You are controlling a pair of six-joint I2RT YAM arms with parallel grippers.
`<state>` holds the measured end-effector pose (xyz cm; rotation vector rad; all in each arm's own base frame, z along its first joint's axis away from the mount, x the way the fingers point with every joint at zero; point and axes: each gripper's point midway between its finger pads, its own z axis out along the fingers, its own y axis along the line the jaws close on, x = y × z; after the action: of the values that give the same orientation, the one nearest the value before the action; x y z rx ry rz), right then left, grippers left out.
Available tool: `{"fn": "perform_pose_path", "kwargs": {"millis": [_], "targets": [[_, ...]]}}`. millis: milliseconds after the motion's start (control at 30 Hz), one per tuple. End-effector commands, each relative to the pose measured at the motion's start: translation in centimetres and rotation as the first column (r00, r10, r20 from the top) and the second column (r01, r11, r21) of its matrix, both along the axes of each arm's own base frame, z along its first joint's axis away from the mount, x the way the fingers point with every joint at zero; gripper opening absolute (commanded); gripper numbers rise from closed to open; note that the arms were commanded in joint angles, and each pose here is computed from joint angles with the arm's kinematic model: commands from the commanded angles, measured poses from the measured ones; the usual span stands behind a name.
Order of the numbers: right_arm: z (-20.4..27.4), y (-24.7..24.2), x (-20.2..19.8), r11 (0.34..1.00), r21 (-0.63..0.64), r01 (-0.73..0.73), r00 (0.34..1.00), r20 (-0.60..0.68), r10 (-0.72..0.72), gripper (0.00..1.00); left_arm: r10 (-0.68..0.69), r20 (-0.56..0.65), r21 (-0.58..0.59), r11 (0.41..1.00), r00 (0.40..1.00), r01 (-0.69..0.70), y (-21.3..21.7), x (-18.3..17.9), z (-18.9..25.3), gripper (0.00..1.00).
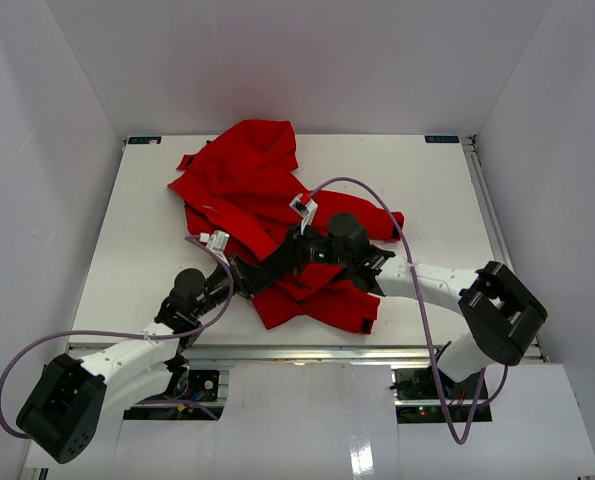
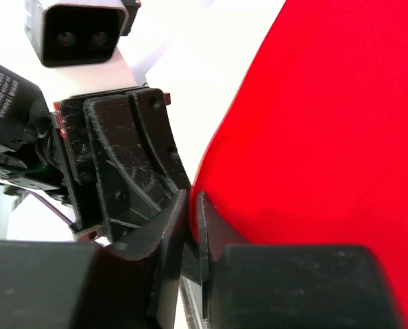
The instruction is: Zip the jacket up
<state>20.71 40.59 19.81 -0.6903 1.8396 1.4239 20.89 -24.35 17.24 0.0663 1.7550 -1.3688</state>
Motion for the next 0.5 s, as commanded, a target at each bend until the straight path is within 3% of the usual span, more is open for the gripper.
{"fn": "perform_pose_path", "kwargs": {"millis": [0, 133, 467], "targets": [[0.1, -1.0, 0.9, 0.998, -0.025, 0.054, 0.997, 0.064, -0.052, 0.29, -0.008, 0.13, -0.039, 0.999, 0.991, 0.014, 0.3, -0.8, 3.1, 0.17], [-0.1, -2.7, 0.1, 0.997, -0.028, 0.068, 0.995, 0.076, -0.066, 0.33, 0.0, 0.186, -0.038, 0.999, 0.983, 0.007, 0.8, -1.2, 3.4, 0.26], [-1.8, -5.6, -3.0, 0.999, -0.048, 0.008, 0.995, 0.103, -0.003, 0.38, -0.004, 0.252, -0.058, 0.998, 0.968, 0.02, 1.0, -1.9, 4.3, 0.23]]}}
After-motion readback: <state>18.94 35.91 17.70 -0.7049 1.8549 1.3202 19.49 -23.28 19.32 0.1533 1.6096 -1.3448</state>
